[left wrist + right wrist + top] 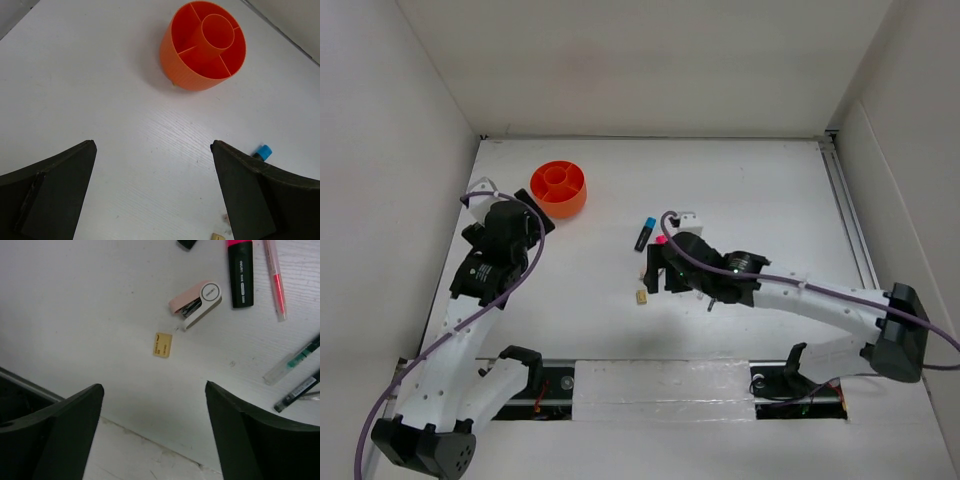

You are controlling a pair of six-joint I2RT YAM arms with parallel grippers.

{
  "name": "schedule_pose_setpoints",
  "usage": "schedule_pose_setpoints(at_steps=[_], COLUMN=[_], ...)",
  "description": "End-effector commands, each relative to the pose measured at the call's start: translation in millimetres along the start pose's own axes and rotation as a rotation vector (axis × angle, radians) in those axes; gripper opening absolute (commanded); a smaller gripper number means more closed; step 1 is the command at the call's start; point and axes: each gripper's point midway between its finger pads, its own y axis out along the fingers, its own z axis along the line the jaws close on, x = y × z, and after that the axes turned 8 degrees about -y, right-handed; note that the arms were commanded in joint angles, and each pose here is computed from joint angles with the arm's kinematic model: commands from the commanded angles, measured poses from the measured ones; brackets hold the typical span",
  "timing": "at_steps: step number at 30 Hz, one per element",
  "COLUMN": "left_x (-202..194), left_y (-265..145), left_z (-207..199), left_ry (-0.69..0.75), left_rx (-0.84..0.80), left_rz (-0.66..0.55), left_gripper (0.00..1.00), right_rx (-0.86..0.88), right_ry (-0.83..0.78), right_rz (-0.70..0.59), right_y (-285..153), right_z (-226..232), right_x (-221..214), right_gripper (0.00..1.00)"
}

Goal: Sort the stationery into containers
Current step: Pick up the stationery from the center of the board.

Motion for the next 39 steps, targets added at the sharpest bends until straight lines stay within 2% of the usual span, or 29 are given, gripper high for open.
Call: schedule_pose_setpoints(at_steps=[1, 8, 10, 11, 21, 28, 29, 31, 39], left_x=[14.8, 15.2, 14.1, 14.1, 13.1, 15.0, 15.0, 13.9, 15.6], left_y=[-6.9, -7.1, -7.3, -7.3, -10.1, -12.4, -12.4, -12.7, -14.8], left_z=[-6.3, -11.7, -12.5, -12.5, -15.2, -17.9, -17.9, -19.0, -19.0], left_ry=[-0.027, -0.023, -0.014, -0.014, -0.017, -0.017, -0.017, -0.016, -0.020], left_rx=[-0.020, -0.046, -0.053, -0.053, -0.074, -0.093, -0.093, -0.100, -0.105], left_rz=[-0.031, -0.027, -0.021, -0.021, -0.012, -0.016, -0.016, -0.010, -0.015], left_gripper=[1.00, 1.00, 1.00, 1.00, 1.00, 1.00, 1.00, 1.00, 1.00], right_rx=[-0.037, -0.095, -0.113, -0.121, -0.191, -0.198, -0.206, -0.205, -0.210], right_ry=[0.078, 0.037, 0.044, 0.039, 0.013, 0.023, 0.014, 0.014, -0.004], right_rz=[-0.082, -0.003, -0.015, -0.007, 0.037, 0.070, 0.096, 0.095, 0.131], right_y=[27.1, 69.0, 73.1, 76.3, 103.2, 113.2, 118.9, 120.8, 131.9], right_z=[16.5, 27.2, 26.5, 25.3, 21.1, 17.9, 15.9, 17.7, 21.4], right_x=[19.1, -20.1, -17.5, -20.9, -41.2, -57.2, -66.5, -65.5, -84.3], right_gripper=[0.83, 0.68, 0.68, 0.71, 0.69, 0.60, 0.54, 0.51, 0.51])
